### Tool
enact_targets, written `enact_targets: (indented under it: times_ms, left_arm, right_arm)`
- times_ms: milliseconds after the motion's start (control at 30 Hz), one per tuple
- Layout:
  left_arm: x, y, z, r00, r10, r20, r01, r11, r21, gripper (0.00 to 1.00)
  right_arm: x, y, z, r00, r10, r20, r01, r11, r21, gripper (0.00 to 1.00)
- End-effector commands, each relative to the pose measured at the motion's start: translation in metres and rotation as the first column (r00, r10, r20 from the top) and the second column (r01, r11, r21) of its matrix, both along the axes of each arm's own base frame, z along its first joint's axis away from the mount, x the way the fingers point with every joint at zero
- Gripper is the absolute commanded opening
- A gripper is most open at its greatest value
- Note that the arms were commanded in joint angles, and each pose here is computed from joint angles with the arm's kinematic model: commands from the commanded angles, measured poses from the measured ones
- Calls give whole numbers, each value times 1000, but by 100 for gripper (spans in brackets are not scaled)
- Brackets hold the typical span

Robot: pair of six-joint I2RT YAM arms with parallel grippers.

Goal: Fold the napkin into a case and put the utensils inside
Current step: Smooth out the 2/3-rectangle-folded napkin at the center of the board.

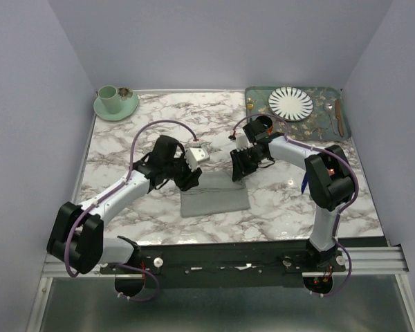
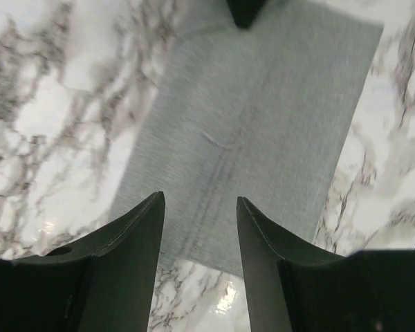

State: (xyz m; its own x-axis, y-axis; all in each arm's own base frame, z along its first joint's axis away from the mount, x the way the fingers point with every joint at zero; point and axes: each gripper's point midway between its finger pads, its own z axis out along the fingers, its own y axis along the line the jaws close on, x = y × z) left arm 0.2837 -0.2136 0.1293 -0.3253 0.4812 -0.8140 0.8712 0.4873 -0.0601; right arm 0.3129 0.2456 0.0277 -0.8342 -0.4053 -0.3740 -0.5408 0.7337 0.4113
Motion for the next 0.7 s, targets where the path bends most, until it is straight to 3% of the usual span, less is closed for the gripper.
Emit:
enact_targets:
  times_ms: [0, 367, 667]
  left_arm:
    - [-29, 28, -59, 989, -139, 46, 117, 936, 331, 57]
    - [-21, 5, -78, 958, -242, 154, 157, 892, 424, 56]
    - [-20, 0, -93, 936, -322, 139, 224, 855, 468, 54]
  right_arm:
    - [-9, -10, 6, 999, -15, -47, 13, 999, -46, 38]
    - [-11, -4, 36, 998, -15, -58, 15, 1000, -7, 46]
    - [-26, -25, 32, 990, -70, -122, 56, 993, -108, 56]
